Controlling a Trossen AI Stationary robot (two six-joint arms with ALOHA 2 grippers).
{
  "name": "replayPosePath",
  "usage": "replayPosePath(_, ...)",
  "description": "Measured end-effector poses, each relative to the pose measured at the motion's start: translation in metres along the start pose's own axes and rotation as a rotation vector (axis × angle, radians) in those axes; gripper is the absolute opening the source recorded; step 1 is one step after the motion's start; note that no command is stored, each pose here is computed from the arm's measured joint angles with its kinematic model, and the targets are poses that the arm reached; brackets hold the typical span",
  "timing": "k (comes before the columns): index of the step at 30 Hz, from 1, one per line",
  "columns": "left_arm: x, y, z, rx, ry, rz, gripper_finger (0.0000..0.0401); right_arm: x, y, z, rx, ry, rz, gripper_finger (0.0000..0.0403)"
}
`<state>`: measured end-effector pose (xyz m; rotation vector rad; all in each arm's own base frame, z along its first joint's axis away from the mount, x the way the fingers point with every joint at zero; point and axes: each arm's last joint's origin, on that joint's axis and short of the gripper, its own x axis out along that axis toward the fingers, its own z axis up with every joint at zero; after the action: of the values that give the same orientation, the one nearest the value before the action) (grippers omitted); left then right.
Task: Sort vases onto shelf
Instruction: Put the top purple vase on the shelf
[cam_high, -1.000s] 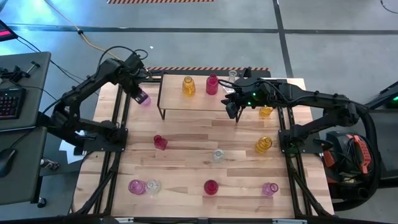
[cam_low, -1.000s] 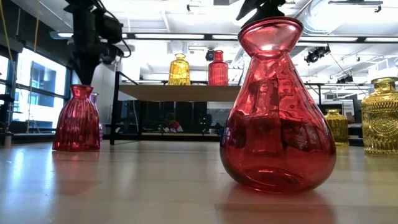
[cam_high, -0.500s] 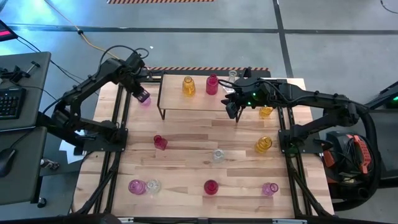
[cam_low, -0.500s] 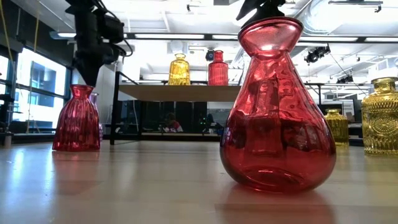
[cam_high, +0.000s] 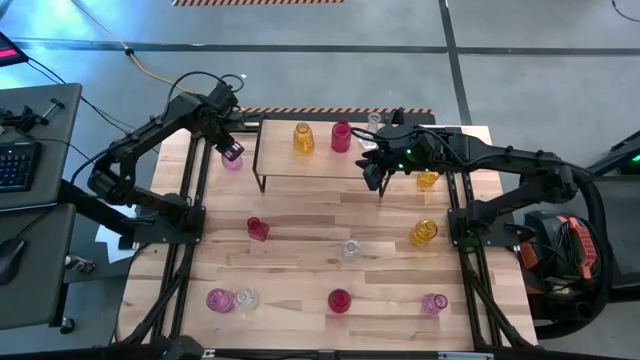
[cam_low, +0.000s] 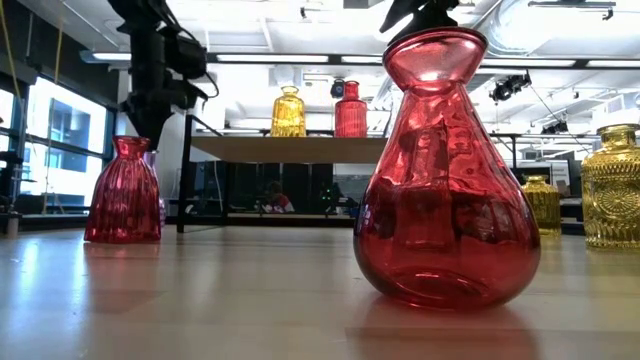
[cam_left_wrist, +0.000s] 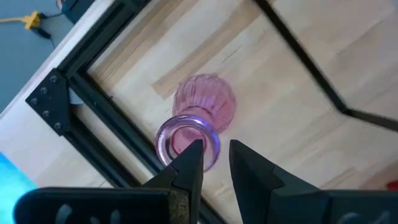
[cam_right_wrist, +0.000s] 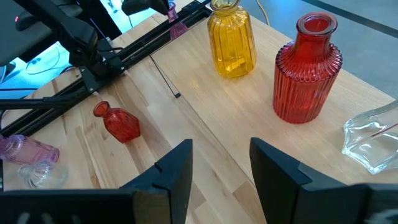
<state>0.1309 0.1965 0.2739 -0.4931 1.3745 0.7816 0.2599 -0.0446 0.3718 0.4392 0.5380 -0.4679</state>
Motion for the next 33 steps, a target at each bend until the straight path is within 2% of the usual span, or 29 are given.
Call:
replayPosePath(10, 0.011, 0.000, 0.006, -0.003, 0.047, 0.014, 0.0069, 0.000, 0.000, 0.000, 0.000, 0.000, 0.000, 0.0140)
replayPosePath(16, 0.015, 0.000, 0.008, 0.008, 0.062, 0.017, 0.0044, 0.000, -0.001, 0.000, 0.000, -0.010, -0.021, 0.0140)
replayPosePath(20, 0.015, 0.002, 0.008, 0.023, 0.069, 0.058, 0.0019, 0.000, -0.001, 0.000, 0.000, -0.012, -0.023, 0.0140)
replayPosePath(24, 0.015, 0.003, 0.007, 0.045, 0.078, 0.100, 0.0014, 0.000, -0.001, 0.000, 0.000, -0.012, -0.023, 0.0140)
replayPosePath(33, 0.003, 0.000, -0.001, 0.065, 0.068, 0.084, 0.0012, 0.000, -0.001, 0.000, 0.000, -0.012, -0.024, 0.0140)
